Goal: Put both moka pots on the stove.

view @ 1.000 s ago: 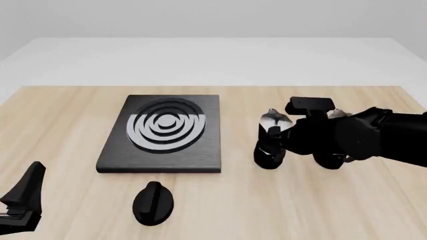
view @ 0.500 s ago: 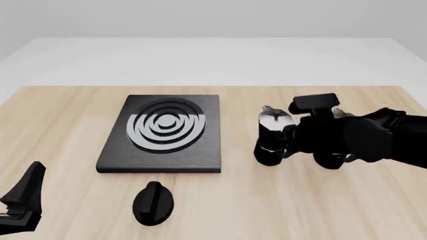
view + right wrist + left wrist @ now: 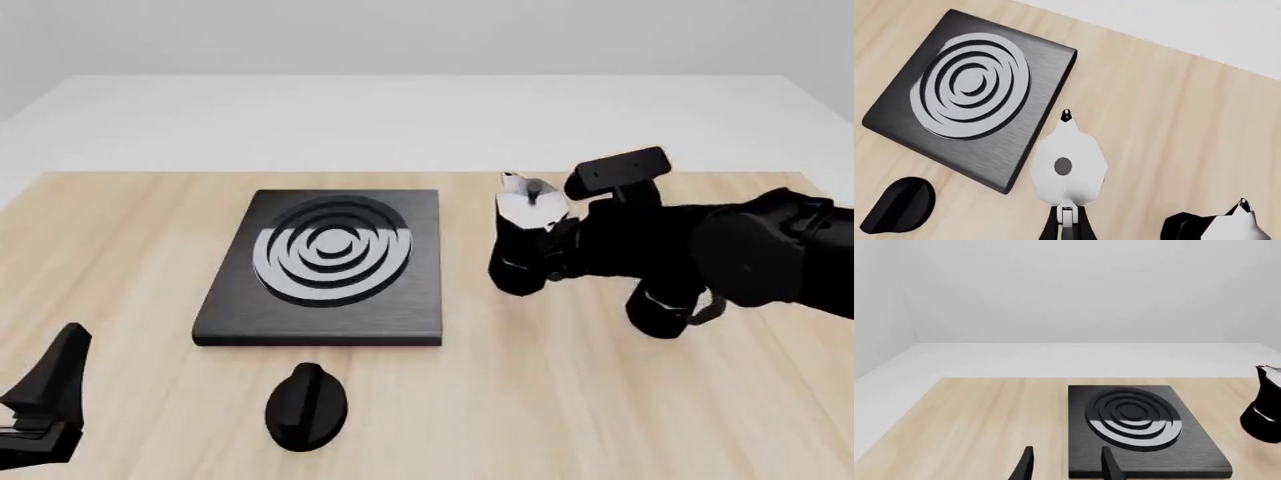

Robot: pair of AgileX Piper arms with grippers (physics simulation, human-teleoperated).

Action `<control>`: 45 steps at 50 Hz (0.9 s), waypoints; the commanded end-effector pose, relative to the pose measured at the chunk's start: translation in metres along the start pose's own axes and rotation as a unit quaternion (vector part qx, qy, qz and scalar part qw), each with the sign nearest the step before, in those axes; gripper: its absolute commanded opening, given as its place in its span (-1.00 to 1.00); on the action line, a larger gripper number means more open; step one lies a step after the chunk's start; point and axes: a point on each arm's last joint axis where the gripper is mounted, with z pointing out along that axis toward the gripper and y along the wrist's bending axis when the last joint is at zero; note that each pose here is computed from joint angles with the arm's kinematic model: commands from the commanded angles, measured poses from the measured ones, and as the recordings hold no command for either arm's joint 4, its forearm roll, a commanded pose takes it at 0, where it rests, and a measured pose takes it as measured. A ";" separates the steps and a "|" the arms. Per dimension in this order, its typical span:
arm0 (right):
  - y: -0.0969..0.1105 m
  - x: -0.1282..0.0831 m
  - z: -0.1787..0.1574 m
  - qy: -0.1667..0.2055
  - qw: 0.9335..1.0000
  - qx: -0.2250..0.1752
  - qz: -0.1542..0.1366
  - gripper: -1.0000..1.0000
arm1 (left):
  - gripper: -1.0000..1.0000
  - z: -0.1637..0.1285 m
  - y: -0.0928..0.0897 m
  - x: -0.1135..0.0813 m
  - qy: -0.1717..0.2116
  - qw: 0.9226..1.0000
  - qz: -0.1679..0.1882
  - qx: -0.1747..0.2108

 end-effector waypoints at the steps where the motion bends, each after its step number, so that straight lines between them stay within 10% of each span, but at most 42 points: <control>1: 0.006 -0.040 -0.005 -0.043 0.999 -0.006 -0.018 -1.00 | 1.00 0.000 0.000 0.000 0.000 1.000 0.000 0.000; 45: 0.041 -0.187 0.090 -0.061 0.997 -0.029 -0.022 -1.00 | 1.00 0.000 0.000 0.000 0.000 1.000 0.000 0.000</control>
